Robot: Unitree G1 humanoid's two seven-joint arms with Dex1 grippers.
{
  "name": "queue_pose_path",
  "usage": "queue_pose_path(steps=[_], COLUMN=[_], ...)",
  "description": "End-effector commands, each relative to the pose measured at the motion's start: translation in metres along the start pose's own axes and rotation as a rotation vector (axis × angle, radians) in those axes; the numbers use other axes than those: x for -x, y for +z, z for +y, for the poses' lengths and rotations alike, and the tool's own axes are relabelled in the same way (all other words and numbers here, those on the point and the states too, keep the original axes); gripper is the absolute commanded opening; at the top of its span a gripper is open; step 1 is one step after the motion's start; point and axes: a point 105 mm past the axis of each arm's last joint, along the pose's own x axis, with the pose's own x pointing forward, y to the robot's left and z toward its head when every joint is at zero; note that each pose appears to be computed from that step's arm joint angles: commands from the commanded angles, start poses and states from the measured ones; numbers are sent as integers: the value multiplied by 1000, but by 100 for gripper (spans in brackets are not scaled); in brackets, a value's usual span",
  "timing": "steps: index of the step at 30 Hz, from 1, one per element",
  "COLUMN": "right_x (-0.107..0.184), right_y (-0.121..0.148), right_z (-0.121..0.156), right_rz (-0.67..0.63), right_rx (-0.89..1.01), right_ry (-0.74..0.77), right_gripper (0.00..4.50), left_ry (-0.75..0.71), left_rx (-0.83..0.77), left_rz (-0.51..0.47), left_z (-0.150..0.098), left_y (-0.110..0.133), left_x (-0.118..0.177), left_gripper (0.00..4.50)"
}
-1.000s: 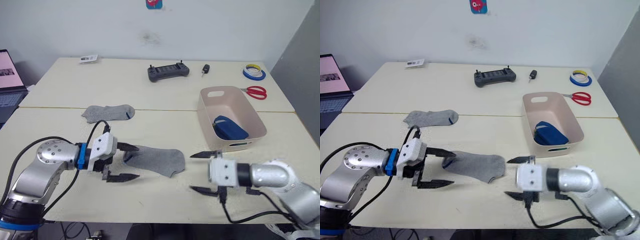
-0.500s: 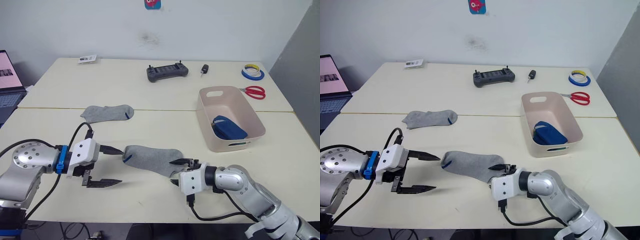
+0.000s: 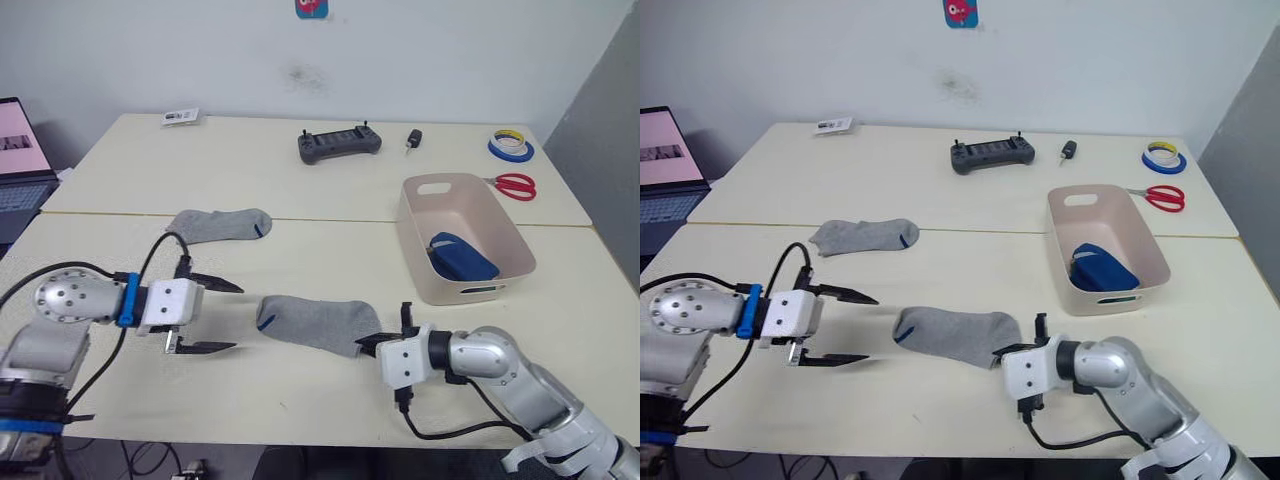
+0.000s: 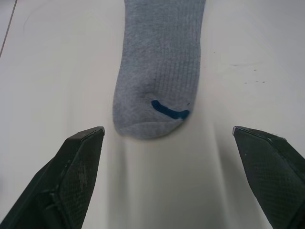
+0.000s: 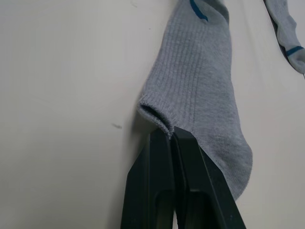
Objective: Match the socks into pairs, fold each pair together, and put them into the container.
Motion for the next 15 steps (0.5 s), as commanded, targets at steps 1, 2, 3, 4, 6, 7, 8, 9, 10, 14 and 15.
queue_pose_path(steps=[1, 2, 3, 4, 6, 7, 8, 9, 10, 14, 15], right_x=[6, 6, 7, 7, 7, 7, 7, 8, 8, 9, 9], right_y=[11, 12, 12, 12, 12, 12, 12, 12, 12, 12, 12], right_z=[-3, -3, -4, -4, -5, -5, -6, -6, -7, -8, -8], right_rz=[-40, -42, -43, -43, -42, -42, -42, -42, -42, -41, -41], right_rx=[17, 10, 5, 3, 1, 0, -3, -7, -9, -11, -12], right_ry=[-5, -6, -8, -9, -9, -9, -10, -12, -13, -13, -13], right_gripper=[2, 2, 2, 2, 2, 2, 0, 0, 0, 0, 0], left_ry=[-22, -44, -68, -76, -78, -81, -83, -98, -111, -135, -139], left_rx=[-115, -147, -179, -202, -237, -261, -280, -293, -307, -332, -334], left_rz=[-9, -9, -11, -15, -26, -30, -39, -35, -33, -13, -7], left_z=[2, 0, -2, -2, 0, 0, 0, -2, -4, -8, -8], left_y=[3, 3, 2, 2, 2, 2, 2, 0, -2, -13, -15], left_x=[-9, -12, -16, -19, -25, -28, -32, -35, -38, -44, -45], left_gripper=[450, 450, 450, 450, 450, 450, 432, 412, 393, 263, 230])
